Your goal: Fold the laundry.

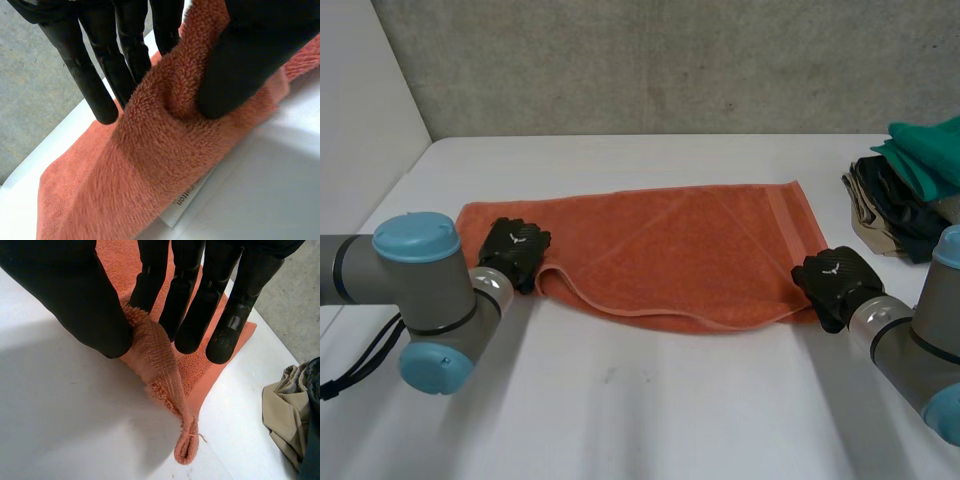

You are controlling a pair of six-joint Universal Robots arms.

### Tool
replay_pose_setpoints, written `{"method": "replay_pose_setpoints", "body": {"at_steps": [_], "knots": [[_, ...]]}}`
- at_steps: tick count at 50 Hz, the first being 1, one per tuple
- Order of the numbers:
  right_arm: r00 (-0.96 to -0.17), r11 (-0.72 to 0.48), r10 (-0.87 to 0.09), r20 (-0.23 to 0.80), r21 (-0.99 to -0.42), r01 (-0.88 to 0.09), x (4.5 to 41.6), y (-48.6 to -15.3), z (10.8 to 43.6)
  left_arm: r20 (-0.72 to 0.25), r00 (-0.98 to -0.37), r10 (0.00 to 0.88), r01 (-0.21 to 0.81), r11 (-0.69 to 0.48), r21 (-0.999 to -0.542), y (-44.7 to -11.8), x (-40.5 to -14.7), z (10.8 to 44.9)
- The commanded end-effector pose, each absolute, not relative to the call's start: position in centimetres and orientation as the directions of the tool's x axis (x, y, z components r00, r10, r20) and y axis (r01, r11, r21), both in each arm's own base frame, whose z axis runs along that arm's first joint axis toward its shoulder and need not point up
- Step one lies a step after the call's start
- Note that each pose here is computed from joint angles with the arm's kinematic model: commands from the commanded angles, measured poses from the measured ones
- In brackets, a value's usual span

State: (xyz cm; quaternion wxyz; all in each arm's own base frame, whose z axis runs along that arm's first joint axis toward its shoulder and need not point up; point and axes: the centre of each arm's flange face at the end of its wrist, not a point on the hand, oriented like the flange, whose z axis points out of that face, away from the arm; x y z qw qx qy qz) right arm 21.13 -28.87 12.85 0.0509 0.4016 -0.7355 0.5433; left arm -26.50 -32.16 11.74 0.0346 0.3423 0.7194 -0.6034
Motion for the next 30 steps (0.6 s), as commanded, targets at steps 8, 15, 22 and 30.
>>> {"method": "replay_pose_setpoints", "body": {"at_steps": [8, 15, 22, 30], "knots": [[-0.62, -0.02, -0.474, 0.626, -0.711, -0.702, 20.5, -28.5, 19.9, -0.443, -0.808, 0.388, 0.505, 0.073, -0.86, -27.8, -23.2, 20.3], [-0.509, -0.028, -0.486, 0.711, -0.594, -0.804, 18.8, -26.4, 25.6, -0.4, -0.77, 0.496, 0.525, 0.138, -0.84, -23.7, -22.1, 23.5], [-0.489, -0.013, -0.534, 0.69, -0.584, -0.812, 18.9, -25.5, 26.0, -0.364, -0.766, 0.529, 0.534, 0.212, -0.818, -23.3, -21.4, 22.5], [-0.461, -0.002, -0.583, 0.669, -0.569, -0.822, 22.3, -30.1, 20.1, -0.373, -0.765, 0.524, 0.537, 0.199, -0.82, -29.1, -23.5, 17.6]]}}
